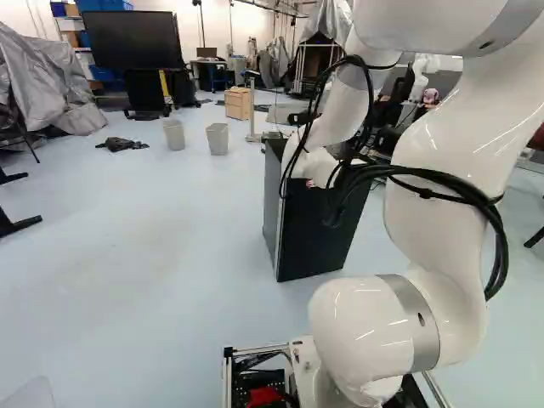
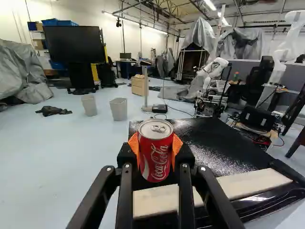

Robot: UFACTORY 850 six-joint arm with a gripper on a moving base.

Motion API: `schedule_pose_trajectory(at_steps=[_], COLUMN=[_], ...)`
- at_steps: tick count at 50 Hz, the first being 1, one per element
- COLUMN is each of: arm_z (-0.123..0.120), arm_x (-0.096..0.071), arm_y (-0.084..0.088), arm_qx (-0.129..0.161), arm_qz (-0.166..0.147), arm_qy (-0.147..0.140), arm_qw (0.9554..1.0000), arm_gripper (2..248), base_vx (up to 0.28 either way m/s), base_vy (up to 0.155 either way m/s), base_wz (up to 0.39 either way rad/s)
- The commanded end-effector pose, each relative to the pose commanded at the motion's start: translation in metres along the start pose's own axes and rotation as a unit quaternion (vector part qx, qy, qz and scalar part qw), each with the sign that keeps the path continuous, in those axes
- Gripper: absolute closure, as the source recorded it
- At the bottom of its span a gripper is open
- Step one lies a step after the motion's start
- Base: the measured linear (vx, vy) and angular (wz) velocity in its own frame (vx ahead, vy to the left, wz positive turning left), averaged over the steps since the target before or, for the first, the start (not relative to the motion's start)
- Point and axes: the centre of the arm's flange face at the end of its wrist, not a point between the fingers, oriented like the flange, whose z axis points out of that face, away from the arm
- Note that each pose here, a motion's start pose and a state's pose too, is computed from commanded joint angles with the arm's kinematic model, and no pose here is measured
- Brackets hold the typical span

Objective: Grab a drink from the fridge

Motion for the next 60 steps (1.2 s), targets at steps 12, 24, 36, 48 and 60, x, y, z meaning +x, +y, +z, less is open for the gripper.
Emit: schedule_pose_trajectory(at_steps=[12, 24, 36, 48, 60], arm_z=[-0.012, -0.031, -0.056, -0.087, -0.12], arm_x=[-0.001, -0.004, -0.008, -0.015, -0.026], arm_y=[-0.001, -0.003, -0.005, -0.007, -0.009], arm_qx=[0.003, 0.007, 0.012, 0.018, 0.025], arm_qz=[0.001, 0.002, 0.004, 0.006, 0.008], arm_qy=[-0.008, -0.019, -0.034, -0.054, -0.074], arm_qw=[1.0, 0.9998, 0.9993, 0.9984, 0.9969], arm_gripper=[162, 162, 162, 162, 162], base_vx=[0.0, 0.0, 0.0, 0.0, 0.0], base_vy=[0.0, 0.0, 0.0, 0.0, 0.0], base_wz=[0.0, 0.0, 0.0, 0.0, 0.0])
